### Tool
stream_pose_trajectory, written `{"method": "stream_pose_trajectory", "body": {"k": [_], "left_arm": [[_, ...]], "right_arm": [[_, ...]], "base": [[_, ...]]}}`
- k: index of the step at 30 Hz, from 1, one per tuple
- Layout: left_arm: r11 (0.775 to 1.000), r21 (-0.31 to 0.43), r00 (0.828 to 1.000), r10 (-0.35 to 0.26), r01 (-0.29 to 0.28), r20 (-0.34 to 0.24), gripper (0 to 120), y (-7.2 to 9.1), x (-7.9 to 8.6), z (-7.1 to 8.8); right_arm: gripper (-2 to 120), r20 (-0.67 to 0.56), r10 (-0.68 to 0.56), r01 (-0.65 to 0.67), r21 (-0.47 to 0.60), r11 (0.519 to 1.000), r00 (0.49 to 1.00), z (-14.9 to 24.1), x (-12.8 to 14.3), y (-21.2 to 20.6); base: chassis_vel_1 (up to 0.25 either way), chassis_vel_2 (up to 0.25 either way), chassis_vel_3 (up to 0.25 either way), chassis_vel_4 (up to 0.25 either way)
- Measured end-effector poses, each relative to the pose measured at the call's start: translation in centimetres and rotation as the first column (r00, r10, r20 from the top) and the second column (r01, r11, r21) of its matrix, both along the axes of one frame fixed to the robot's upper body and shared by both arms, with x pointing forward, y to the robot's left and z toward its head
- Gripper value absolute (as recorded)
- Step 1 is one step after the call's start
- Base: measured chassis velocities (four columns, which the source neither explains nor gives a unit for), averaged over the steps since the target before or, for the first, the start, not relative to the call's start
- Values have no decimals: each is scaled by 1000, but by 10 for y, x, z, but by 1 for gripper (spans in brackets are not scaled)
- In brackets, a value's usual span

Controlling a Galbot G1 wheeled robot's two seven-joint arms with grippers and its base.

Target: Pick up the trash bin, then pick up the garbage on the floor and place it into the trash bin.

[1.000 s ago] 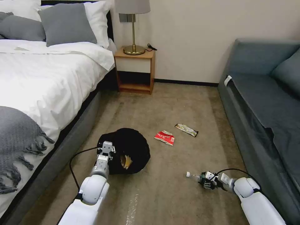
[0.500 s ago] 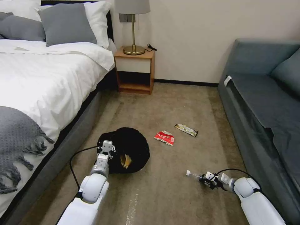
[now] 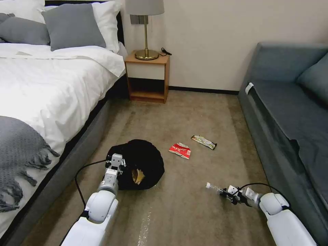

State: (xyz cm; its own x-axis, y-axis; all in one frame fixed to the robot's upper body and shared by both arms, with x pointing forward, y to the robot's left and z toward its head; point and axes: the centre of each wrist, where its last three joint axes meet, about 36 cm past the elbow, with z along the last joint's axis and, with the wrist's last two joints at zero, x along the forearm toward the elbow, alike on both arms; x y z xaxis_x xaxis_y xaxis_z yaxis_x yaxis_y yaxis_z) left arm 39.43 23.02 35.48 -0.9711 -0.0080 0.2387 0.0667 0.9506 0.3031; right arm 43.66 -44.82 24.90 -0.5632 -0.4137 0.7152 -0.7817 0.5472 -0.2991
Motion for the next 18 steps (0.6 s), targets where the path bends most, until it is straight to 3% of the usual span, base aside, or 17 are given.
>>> {"method": "stream_pose_trajectory", "body": {"k": [18], "left_arm": [[1000,5,1000,-12,12,23,4,1,-4,1]], "right_arm": [[16,231,9,-33,102,994,973,69,-15,20]], "base": [[0,0,0,0]]}}
